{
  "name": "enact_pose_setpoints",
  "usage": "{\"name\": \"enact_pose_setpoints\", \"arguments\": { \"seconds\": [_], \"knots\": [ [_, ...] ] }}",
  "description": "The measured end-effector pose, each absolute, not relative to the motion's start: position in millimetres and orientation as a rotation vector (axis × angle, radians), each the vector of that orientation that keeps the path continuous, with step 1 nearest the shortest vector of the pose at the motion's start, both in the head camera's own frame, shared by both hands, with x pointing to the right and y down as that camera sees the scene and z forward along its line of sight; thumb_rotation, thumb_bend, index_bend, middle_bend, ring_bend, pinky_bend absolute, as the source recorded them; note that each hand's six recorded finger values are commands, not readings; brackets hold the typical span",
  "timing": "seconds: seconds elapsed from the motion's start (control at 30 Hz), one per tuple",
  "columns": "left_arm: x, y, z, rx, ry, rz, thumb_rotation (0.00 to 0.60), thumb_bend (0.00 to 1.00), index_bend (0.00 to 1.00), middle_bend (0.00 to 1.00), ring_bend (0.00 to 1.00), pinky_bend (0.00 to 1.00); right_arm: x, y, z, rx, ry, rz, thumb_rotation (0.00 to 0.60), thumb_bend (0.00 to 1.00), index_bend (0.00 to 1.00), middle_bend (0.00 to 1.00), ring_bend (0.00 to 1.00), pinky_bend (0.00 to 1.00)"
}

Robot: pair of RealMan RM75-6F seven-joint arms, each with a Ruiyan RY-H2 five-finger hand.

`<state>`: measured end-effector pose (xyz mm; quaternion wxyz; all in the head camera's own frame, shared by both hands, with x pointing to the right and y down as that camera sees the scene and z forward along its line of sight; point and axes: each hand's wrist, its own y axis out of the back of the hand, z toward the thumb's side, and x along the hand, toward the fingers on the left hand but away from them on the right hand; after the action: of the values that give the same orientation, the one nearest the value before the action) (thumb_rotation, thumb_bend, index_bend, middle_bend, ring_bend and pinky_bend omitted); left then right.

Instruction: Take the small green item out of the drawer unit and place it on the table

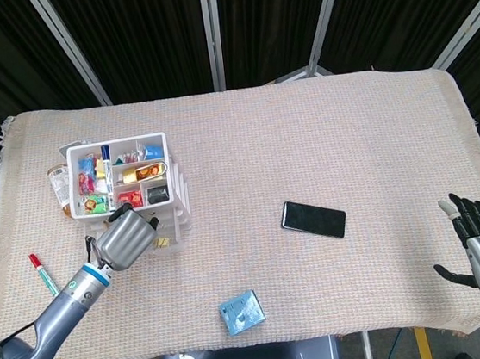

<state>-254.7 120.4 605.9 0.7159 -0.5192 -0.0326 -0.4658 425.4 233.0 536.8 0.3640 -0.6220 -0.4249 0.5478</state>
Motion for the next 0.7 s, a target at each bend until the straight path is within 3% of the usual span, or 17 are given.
{"name": "enact_pose_setpoints", "arguments": {
  "seconds": [0.7],
  "knots": [
    [-251.7, 121.8, 544.5, -1.175, 0.122, -0.937, 0.6, 0.3, 0.47, 0.85, 0.74, 0.59, 425.7, 232.8, 534.0, -1.595, -1.1, 1.403, 0.6, 0.02, 0.0, 0.0, 0.0, 0.0]
  ]
}}
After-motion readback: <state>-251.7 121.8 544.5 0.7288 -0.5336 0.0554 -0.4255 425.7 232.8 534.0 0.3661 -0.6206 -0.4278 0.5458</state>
